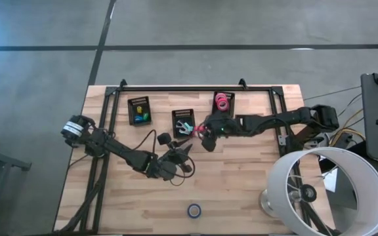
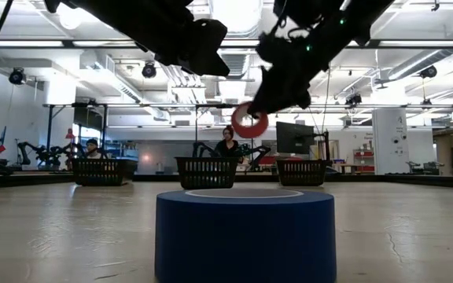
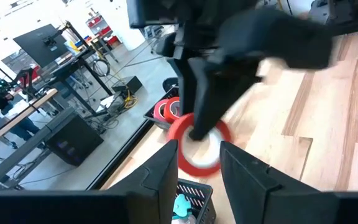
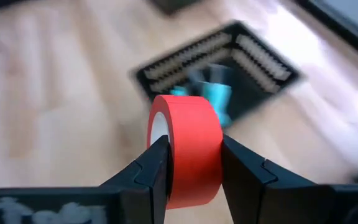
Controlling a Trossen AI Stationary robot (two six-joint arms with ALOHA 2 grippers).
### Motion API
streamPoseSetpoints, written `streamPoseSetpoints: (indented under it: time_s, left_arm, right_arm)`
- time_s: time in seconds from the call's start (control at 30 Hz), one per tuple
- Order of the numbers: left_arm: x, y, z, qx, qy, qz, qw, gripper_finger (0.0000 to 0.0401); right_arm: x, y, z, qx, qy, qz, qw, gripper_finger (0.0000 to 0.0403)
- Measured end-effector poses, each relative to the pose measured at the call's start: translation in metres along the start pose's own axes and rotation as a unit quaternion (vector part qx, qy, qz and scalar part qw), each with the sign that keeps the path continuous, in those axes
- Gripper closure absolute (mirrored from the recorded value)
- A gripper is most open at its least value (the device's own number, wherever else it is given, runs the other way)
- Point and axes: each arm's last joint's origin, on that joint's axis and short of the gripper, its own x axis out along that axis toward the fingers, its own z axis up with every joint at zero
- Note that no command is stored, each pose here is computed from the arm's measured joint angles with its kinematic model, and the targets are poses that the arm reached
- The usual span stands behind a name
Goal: Pick and place Stapler, Stapler remover, tape
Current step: Put the orange tape into the right black bin
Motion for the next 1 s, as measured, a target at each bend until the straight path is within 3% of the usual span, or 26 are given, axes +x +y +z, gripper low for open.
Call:
streamPoseSetpoints:
  time_s: [0.2, 0.43, 0.63, 1.0]
  left_arm:
    - [0.000, 0.000, 0.000, 0.000, 0.000, 0.000, 1.000, 0.0279]
    - [0.000, 0.000, -0.001, 0.003, 0.002, 0.000, 1.000, 0.0279]
    - [0.000, -0.002, -0.001, -0.013, 0.001, -0.025, 1.000, 0.0279]
    - [0.000, -0.003, -0.001, -0.022, 0.002, -0.043, 0.999, 0.0279]
  right_arm:
    - [-0.001, -0.037, 0.001, 0.003, 0.043, -0.068, 0.997, 0.0287]
    - [-0.032, -0.079, 0.009, -0.014, 0.075, -0.121, 0.990, 0.0286]
    - [-0.042, -0.108, 0.008, -0.018, 0.079, -0.074, 0.994, 0.0285]
    - [-0.013, -0.152, -0.016, 0.022, 0.067, -0.114, 0.991, 0.0286]
